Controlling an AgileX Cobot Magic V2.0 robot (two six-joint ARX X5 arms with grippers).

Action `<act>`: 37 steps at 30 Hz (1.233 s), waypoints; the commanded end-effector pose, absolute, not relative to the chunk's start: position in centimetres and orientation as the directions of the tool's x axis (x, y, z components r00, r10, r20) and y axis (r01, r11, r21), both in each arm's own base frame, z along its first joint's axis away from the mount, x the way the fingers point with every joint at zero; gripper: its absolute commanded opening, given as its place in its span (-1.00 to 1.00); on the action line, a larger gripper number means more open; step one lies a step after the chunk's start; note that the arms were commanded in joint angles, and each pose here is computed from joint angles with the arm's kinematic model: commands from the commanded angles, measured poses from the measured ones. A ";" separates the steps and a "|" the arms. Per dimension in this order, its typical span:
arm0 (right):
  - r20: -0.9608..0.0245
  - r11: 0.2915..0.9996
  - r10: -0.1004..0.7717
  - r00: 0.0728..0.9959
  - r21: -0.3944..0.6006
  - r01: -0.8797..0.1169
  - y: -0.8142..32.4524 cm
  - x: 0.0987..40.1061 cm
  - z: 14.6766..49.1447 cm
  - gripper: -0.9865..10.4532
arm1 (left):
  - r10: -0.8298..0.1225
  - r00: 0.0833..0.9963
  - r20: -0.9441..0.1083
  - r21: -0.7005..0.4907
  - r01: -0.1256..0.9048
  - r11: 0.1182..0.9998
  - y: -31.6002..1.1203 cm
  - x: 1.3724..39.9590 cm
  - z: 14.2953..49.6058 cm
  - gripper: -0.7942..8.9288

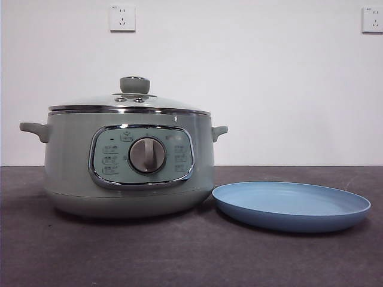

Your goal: Take the potato out from the steamer,put the potato on the plate,close the lid

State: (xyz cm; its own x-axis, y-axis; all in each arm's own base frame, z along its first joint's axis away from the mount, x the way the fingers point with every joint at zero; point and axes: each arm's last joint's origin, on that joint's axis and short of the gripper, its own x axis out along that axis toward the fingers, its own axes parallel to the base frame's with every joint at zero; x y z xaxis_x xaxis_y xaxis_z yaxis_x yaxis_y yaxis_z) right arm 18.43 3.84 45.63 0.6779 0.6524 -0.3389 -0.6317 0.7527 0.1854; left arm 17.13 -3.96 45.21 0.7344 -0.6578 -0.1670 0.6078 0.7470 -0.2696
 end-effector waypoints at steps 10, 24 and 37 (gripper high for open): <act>-0.334 0.772 0.629 0.702 0.163 -0.614 3.8 18.3 45.9 0.38 | -0.639 0.730 -0.240 -0.275 0.581 0.766 -5.2 19.8 43.9 0.15; -0.335 0.773 0.629 0.702 0.180 -0.608 3.8 18.3 45.9 0.38 | -0.487 0.757 -0.436 -0.149 0.472 0.869 -10.9 26.7 38.7 0.14; -0.359 0.774 0.628 0.691 0.199 -0.600 3.8 18.1 45.6 0.38 | -0.429 0.680 -0.595 -0.112 0.458 0.882 -14.1 29.7 33.9 0.14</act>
State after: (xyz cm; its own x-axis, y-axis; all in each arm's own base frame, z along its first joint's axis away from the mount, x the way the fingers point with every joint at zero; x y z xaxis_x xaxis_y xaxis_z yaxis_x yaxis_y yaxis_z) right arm 18.28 3.75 45.41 0.6870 0.6269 -0.3674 -0.6002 0.7746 0.1995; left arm 29.61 -13.90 34.06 0.6815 -0.4350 -0.5885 0.4509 0.8830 -0.1305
